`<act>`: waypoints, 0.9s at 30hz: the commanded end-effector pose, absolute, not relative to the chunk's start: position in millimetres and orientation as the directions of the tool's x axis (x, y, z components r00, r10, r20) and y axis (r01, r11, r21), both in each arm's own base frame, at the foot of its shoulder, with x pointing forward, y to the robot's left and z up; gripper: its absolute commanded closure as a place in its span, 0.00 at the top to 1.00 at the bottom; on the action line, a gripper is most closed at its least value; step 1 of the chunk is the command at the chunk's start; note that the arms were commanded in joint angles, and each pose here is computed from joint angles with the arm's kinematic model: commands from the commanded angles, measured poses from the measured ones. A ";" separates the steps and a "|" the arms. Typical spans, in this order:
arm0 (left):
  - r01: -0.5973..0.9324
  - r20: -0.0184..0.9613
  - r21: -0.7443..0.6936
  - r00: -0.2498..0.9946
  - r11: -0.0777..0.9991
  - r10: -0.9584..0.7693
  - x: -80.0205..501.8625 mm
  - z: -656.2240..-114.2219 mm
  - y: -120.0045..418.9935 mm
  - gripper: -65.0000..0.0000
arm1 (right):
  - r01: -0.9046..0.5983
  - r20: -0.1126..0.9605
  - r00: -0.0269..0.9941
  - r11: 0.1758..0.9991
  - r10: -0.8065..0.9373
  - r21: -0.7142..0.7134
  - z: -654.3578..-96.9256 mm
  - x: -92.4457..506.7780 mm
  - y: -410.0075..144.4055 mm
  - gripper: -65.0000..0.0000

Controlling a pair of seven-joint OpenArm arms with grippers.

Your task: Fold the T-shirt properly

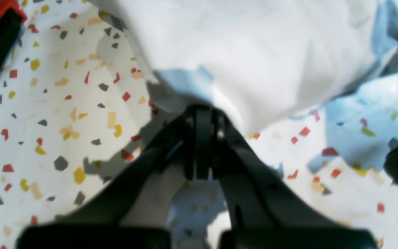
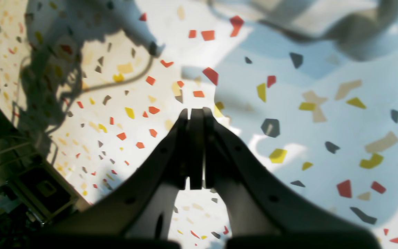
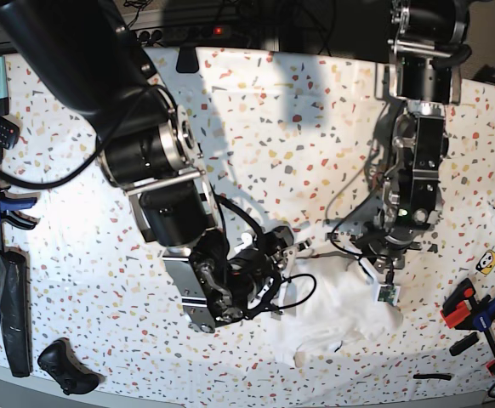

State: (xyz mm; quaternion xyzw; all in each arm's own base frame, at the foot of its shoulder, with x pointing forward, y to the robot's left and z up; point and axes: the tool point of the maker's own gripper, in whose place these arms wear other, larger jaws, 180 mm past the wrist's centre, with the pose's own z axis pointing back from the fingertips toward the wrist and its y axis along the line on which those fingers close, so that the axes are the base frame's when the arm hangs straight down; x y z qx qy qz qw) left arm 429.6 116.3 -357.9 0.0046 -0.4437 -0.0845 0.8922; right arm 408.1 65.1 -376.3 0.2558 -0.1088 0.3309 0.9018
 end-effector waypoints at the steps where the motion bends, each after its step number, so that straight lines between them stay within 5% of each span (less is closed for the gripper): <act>1: 0.118 0.818 0.105 0.554 0.987 -0.153 442.5 -337.6 124.6 0.00 | -0.684 0.431 0.726 0.632 0.537 0.364 -351.7 426.3 72.7 0.00; 14: 0.006 0.798 0.202 0.579 0.979 -0.168 432.5 -297.1 160.8 0.00 | -0.691 0.571 0.671 0.679 0.473 0.250 -305.0 468.8 27.2 0.00; 27: -0.049 0.826 0.218 0.541 0.975 -0.157 379.3 -291.7 177.4 0.00 | -0.490 0.829 0.557 0.827 0.053 0.277 -207.9 497.6 -90.8 0.00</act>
